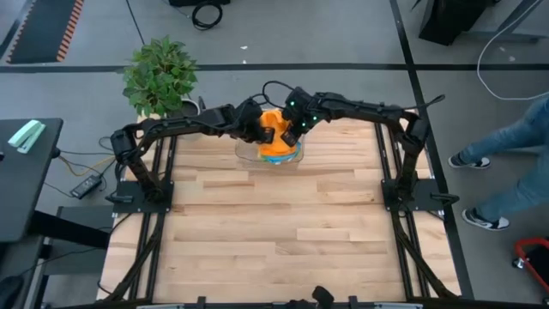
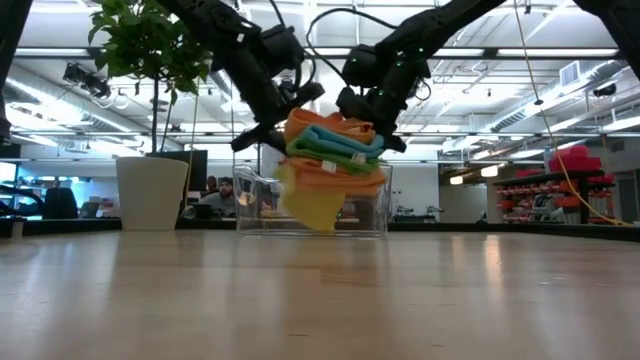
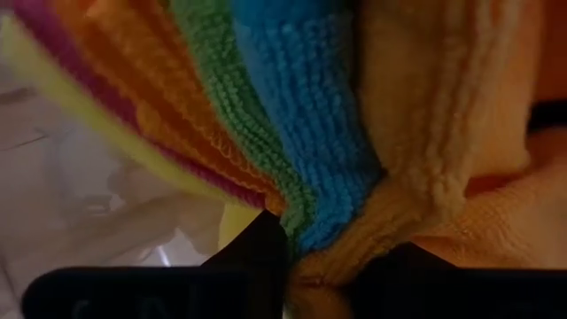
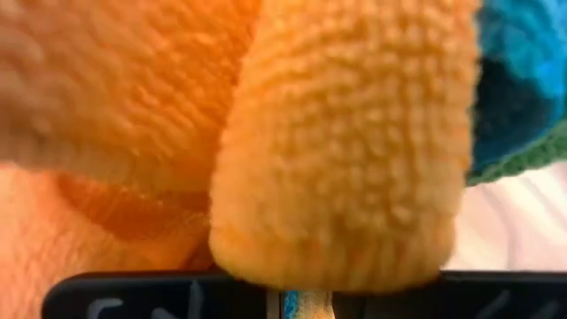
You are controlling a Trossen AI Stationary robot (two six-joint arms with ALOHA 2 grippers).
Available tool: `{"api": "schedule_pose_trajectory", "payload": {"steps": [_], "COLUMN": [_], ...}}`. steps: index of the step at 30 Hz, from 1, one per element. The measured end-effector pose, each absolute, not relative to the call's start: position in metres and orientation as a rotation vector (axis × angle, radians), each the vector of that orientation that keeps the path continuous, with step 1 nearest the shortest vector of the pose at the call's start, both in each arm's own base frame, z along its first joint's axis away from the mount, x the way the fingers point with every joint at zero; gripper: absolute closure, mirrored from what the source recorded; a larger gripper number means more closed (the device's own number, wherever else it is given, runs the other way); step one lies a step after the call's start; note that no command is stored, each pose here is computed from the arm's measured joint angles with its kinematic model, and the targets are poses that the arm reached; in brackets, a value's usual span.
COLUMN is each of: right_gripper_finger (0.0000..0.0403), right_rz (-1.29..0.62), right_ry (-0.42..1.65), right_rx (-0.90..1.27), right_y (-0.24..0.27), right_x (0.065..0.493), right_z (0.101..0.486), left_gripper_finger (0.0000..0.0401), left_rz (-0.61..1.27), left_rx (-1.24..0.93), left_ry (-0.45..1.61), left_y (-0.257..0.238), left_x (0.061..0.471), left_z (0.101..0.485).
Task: Fold microfiber towels
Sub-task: Put the stacked microfiber cloths into the transparent bin
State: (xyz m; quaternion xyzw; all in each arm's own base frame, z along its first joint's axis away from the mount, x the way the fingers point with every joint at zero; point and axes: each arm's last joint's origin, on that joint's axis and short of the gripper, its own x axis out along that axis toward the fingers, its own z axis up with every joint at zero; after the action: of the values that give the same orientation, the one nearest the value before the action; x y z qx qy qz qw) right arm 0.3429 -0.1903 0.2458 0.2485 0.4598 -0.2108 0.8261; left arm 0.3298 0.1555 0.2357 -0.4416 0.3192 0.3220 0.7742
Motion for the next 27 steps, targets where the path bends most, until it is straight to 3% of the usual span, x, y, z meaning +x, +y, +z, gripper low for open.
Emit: {"api": "schedule_pose_trajectory", "payload": {"steps": [4,9,13,27], "right_gripper_finger": [0.0352,0.0352,0.0352,0.0352], "right_rz": [-0.394,-0.330,-0.259,-0.185], "right_ry": [0.967,0.956,0.941,0.915], "right_rx": [0.440,0.303,0.211,0.086], "right_y": [-0.201,-0.210,-0.213,-0.213], "right_x": [0.339,0.337,0.339,0.355], "right_z": [0.251,0.259,0.259,0.246], "left_gripper_finger": [0.0307,0.0329,0.0326,0.0139], "left_rz": [0.721,0.807,0.861,0.863], "left_rx": [-0.970,-1.006,-1.026,-0.973], "left_ry": [0.655,0.605,0.562,0.768], "left_y": [0.153,0.140,0.129,0.120], "left_x": [0.334,0.339,0.344,0.328], "left_z": [0.242,0.241,0.242,0.239]}}
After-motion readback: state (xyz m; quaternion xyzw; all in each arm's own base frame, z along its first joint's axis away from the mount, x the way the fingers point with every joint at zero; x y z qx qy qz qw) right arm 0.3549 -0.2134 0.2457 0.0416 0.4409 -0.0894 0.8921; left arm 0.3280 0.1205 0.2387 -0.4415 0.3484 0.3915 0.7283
